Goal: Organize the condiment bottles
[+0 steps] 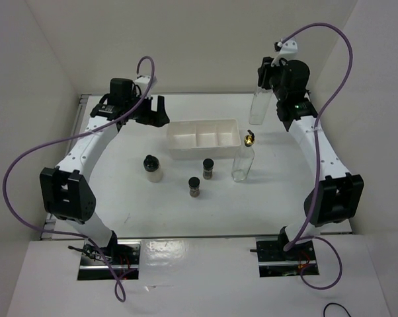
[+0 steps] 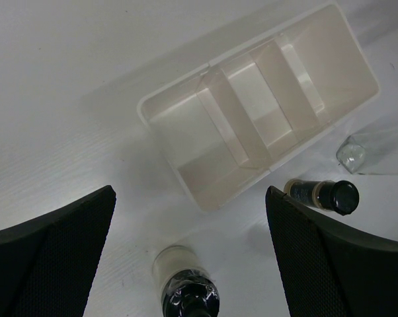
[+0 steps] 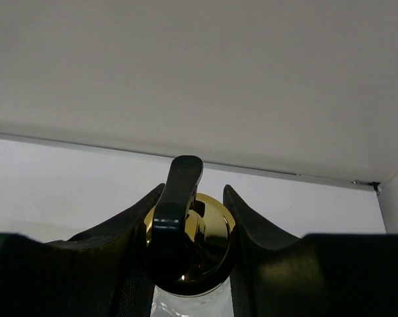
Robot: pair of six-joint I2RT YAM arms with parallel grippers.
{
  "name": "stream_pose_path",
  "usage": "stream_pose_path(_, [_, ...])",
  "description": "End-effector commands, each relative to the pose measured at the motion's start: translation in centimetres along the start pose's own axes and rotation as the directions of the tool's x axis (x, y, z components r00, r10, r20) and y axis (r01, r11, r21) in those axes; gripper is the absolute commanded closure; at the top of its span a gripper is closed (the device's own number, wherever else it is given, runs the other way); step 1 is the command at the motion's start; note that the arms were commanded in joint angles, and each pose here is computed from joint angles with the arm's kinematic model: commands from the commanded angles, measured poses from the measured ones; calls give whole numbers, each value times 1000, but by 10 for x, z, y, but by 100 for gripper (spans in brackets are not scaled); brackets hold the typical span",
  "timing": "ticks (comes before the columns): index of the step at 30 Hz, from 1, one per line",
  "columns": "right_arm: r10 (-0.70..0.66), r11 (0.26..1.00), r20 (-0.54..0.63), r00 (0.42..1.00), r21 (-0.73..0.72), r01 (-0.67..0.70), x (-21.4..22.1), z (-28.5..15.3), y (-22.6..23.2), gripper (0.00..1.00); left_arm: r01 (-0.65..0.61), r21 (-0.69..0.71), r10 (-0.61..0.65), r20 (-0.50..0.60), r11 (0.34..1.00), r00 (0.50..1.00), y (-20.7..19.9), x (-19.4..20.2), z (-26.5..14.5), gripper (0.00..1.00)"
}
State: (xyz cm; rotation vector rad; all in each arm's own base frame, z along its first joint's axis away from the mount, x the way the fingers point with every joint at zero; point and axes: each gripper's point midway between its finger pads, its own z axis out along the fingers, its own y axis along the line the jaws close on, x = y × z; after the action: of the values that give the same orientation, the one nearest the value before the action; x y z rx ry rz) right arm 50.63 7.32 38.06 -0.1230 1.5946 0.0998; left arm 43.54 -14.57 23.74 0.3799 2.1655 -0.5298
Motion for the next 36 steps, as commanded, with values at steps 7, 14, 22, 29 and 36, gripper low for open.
stream_pose_path(7, [36,988,161,986,-153,-11,-61,10,60,100,-36,43,34,53,998,998,-6,-23,8,0])
stream_pose_path(14, [50,980,155,987,-196,-19,-59,20,80,100,-32,34,30,45,999,999,-3,-21,11,0])
stream_pose_path(22, [62,971,133,989,-236,-30,-50,25,103,100,-30,2,30,46,1000,999,3,-21,11,0])
stream_pose_path(29, [39,972,96,995,-236,-15,-31,26,118,100,-30,-16,30,46,999,998,5,-20,9,0])
stream_pose_path(36, [59,975,78,995,-219,-40,-14,30,116,100,-38,-26,39,46,999,998,7,-19,7,0])
